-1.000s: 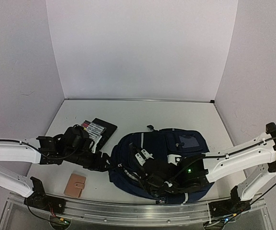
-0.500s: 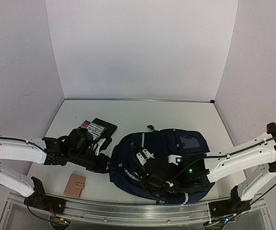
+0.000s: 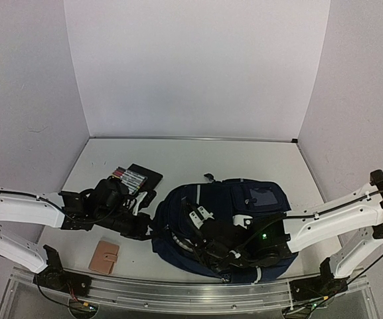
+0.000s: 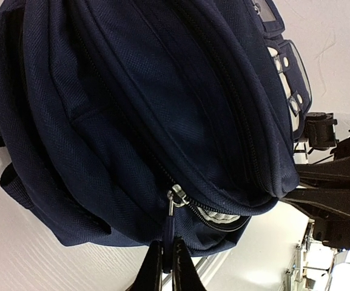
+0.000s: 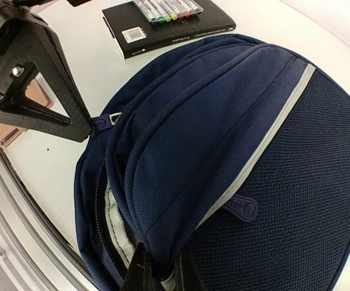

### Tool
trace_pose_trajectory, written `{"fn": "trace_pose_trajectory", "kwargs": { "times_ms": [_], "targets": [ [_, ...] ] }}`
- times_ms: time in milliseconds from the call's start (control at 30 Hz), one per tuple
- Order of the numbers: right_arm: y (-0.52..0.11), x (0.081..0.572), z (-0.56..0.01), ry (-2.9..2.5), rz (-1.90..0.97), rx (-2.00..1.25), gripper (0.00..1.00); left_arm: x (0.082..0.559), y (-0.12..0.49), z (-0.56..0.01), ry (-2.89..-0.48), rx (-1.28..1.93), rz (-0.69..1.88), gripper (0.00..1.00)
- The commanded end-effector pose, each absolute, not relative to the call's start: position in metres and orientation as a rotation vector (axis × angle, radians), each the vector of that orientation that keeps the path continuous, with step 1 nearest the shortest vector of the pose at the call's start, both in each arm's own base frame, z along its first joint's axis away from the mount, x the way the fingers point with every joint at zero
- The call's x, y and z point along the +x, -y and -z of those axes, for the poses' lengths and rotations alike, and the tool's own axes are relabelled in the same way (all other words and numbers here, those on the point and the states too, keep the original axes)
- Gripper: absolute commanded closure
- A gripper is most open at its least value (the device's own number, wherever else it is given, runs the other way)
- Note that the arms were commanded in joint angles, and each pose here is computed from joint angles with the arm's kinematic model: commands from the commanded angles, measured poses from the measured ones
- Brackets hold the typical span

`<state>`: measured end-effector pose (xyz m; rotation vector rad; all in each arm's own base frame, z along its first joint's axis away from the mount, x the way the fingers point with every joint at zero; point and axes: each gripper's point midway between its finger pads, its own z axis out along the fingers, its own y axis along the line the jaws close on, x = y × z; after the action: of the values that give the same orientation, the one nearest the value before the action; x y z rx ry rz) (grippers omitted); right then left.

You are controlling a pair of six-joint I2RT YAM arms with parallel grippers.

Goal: Pack the student bag
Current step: Unzip the student bag at the center of the board.

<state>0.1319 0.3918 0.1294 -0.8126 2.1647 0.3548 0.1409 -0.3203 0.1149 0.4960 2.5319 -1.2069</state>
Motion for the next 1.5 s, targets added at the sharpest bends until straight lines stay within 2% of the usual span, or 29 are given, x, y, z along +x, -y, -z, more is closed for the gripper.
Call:
{"fn": "trace_pose_trajectory", "kwargs": {
  "times_ms": [0, 200, 333, 467, 567, 667, 733, 900, 967, 1067, 1100, 1267, 1467],
  "targets": [
    [-0.394, 0.13, -0.148, -2.167, -0.418, -0.772, 0.93, 0.146, 0.318, -0.123, -2.506, 0.476, 1.191, 1.0],
    [-0.41, 0.136, -0.162, -2.146, -0.394, -0.762, 0.52, 0.143, 0.314, -0.13, -2.484, 0.473, 1.217, 1.0],
    [-0.422, 0.143, -0.158, -2.139, -0.319, -0.764, 0.31, 0.141, 0.315, -0.133, -2.48, 0.48, 1.23, 1.0],
    [-0.432, 0.152, -0.154, -2.127, -0.251, -0.751, 0.16, 0.14, 0.314, -0.133, -2.482, 0.486, 1.232, 1.0],
    [-0.434, 0.16, -0.147, -2.129, -0.182, -0.728, 0.14, 0.14, 0.314, -0.133, -2.482, 0.487, 1.231, 1.0],
    [-0.43, 0.17, -0.134, -2.146, -0.09, -0.705, 0.17, 0.14, 0.314, -0.134, -2.479, 0.486, 1.234, 1.0],
    [-0.424, 0.177, -0.129, -2.151, -0.023, -0.675, 0.25, 0.14, 0.313, -0.135, -2.479, 0.484, 1.231, 1.0],
    [-0.412, 0.185, -0.13, -2.141, 0.046, -0.628, 0.59, 0.15, 0.305, -0.132, -2.501, 0.423, 1.129, 1.0],
    [-0.411, 0.185, -0.131, -2.14, 0.051, -0.631, 0.76, 0.158, 0.299, -0.129, -2.525, 0.382, 1.043, 1.0],
    [-0.408, 0.182, -0.133, -2.149, 0.033, -0.642, 0.96, 0.17, 0.295, -0.126, -2.542, 0.322, 0.95, 1.0],
    [-0.406, 0.18, -0.135, -2.153, 0.025, -0.648, 0.99, 0.175, 0.294, -0.125, -2.544, 0.298, 0.916, 1.0],
    [-0.397, 0.171, -0.142, -2.174, -0.043, -0.676, 1.0, 0.204, 0.278, -0.121, -2.549, 0.164, 0.712, 1.0],
    [-0.392, 0.15, -0.147, -2.194, -0.182, -0.763, 1.0, 0.234, 0.272, -0.126, -2.508, 0.087, 0.698, 1.0]
  ]
}}
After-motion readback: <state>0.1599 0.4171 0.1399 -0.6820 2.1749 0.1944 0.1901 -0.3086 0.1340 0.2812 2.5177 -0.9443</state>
